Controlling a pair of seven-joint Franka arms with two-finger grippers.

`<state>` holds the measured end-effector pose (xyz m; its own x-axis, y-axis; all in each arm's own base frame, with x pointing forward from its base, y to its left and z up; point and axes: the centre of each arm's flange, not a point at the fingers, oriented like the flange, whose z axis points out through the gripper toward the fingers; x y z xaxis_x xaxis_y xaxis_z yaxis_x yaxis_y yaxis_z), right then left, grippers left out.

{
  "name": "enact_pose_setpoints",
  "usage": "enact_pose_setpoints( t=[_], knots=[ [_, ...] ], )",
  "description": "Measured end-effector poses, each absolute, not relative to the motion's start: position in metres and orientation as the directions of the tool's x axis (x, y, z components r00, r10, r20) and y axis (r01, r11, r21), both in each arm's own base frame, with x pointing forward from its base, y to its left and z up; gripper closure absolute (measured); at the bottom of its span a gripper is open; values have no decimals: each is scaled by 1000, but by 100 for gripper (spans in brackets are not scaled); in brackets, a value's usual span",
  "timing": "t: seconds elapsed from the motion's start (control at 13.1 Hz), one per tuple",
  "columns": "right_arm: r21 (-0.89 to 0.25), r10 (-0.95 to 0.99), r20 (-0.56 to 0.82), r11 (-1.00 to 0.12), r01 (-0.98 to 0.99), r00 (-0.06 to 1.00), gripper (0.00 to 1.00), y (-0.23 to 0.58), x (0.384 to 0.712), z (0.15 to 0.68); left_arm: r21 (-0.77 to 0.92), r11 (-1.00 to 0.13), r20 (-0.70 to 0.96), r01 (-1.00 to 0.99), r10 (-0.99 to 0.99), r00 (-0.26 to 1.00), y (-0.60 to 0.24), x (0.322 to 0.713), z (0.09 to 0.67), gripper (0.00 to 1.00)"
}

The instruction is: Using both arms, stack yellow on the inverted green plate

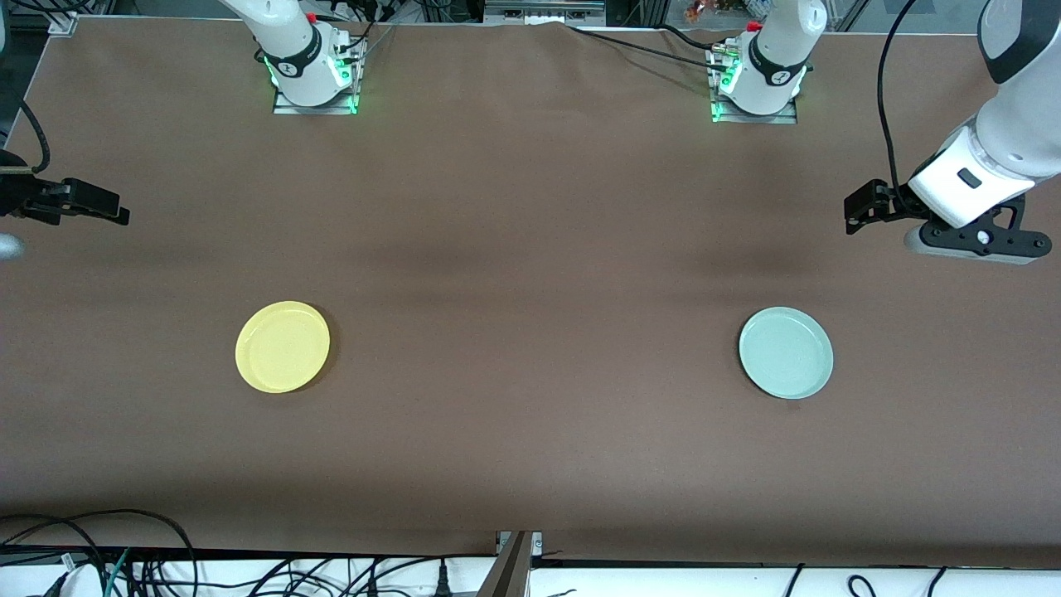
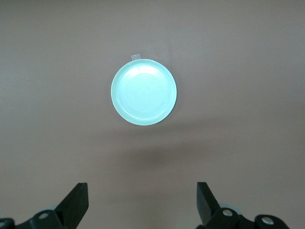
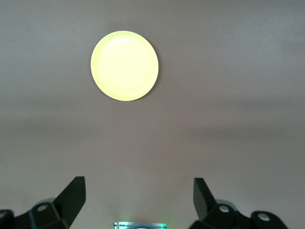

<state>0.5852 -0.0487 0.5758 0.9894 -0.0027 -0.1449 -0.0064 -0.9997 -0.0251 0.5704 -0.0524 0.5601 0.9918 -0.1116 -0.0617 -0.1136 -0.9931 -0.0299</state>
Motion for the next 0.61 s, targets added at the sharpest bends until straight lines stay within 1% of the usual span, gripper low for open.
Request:
enact_pose_setpoints(
  t=[0.15, 0.38, 0.61],
  knots=[
    [-25, -3, -145, -1000, -7, 989, 0, -49, 585, 576, -9, -994, -100, -106, -105, 990, -50, 579, 538, 0],
    [-25, -4, -145, -1000, -8, 989, 0, -50, 585, 576, 14, -996, -196, -92, -93, 976, -22, 602, 475, 0],
    [-25, -5, -145, -1000, -9, 989, 0, -50, 585, 576, 56, -981, -180, -184, -191, 965, 17, 630, 418, 0]
  ],
)
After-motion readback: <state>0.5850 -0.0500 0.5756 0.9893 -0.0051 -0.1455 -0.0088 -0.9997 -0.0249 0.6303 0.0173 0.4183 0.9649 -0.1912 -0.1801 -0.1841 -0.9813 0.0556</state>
